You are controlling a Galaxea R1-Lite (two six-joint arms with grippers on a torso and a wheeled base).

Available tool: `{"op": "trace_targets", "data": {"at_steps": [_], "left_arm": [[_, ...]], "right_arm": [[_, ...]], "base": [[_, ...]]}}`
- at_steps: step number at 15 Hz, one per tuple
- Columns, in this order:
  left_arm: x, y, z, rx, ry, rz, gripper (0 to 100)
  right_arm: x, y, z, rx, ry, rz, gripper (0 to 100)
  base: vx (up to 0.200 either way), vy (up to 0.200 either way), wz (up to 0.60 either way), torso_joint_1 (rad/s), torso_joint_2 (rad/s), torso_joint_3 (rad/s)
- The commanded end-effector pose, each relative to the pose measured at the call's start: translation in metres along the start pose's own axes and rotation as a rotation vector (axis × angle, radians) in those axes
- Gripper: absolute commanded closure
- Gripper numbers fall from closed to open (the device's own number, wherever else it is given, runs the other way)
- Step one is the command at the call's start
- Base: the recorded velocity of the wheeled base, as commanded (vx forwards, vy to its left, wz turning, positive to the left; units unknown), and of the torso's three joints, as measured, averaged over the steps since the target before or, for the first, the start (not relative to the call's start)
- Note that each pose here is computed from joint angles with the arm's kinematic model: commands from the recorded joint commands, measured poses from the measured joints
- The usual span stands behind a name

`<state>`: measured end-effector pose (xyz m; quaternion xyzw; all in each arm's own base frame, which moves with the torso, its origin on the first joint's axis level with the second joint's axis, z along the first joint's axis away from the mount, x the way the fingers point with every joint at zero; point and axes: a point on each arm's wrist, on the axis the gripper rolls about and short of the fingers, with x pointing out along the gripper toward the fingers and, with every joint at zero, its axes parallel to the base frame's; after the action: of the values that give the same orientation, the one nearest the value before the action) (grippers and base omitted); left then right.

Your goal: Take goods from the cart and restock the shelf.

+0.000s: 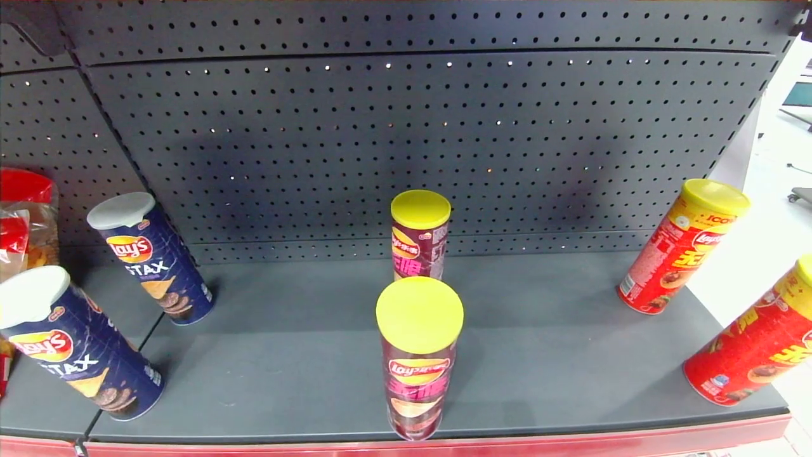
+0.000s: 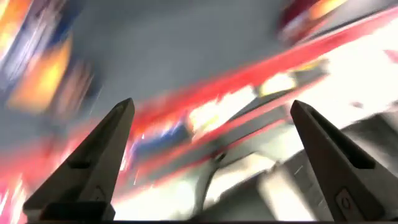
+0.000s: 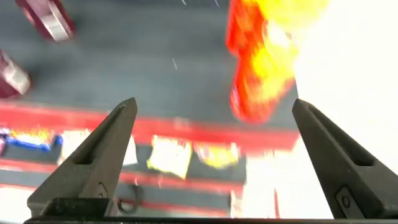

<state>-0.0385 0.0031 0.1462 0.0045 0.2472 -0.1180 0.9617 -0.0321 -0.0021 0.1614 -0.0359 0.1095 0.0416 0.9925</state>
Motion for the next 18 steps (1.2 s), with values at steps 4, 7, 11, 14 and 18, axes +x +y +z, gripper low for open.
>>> {"op": "trace_targets", "data": {"at_steps": [4, 7, 11, 14, 18], "left_arm": [[0.013, 0.005, -0.046, -0.077, -0.128, 0.283, 0], [0.040, 0.005, -0.043, -0.036, -0.350, 0.103, 0], [0.053, 0.007, -0.050, 0.019, -0.409, 0.118, 0], [0.056, 0.005, -0.047, -0.067, -0.359, 0.378, 0], [0.054, 0.003, -0.049, -0.042, -0.410, 0.272, 0]], "right_arm": [[0.011, 0.005, -0.057, 0.006, -0.090, -0.025, 0], [0.027, 0.006, -0.073, 0.052, -0.218, -0.031, 0], [0.025, 0.007, -0.074, 0.054, -0.257, -0.050, 0], [0.030, 0.006, -0.074, 0.063, -0.175, -0.077, 0], [0.029, 0.007, -0.081, 0.053, -0.210, -0.033, 0]], "base": [[0.000, 0.000, 0.00, 0.000, 0.00, 0.000], [0.000, 0.000, 0.00, 0.000, 0.00, 0.000], [0.000, 0.000, 0.00, 0.000, 0.00, 0.000], [0.000, 0.000, 0.00, 0.000, 0.00, 0.000], [0.000, 0.000, 0.00, 0.000, 0.00, 0.000]]}}
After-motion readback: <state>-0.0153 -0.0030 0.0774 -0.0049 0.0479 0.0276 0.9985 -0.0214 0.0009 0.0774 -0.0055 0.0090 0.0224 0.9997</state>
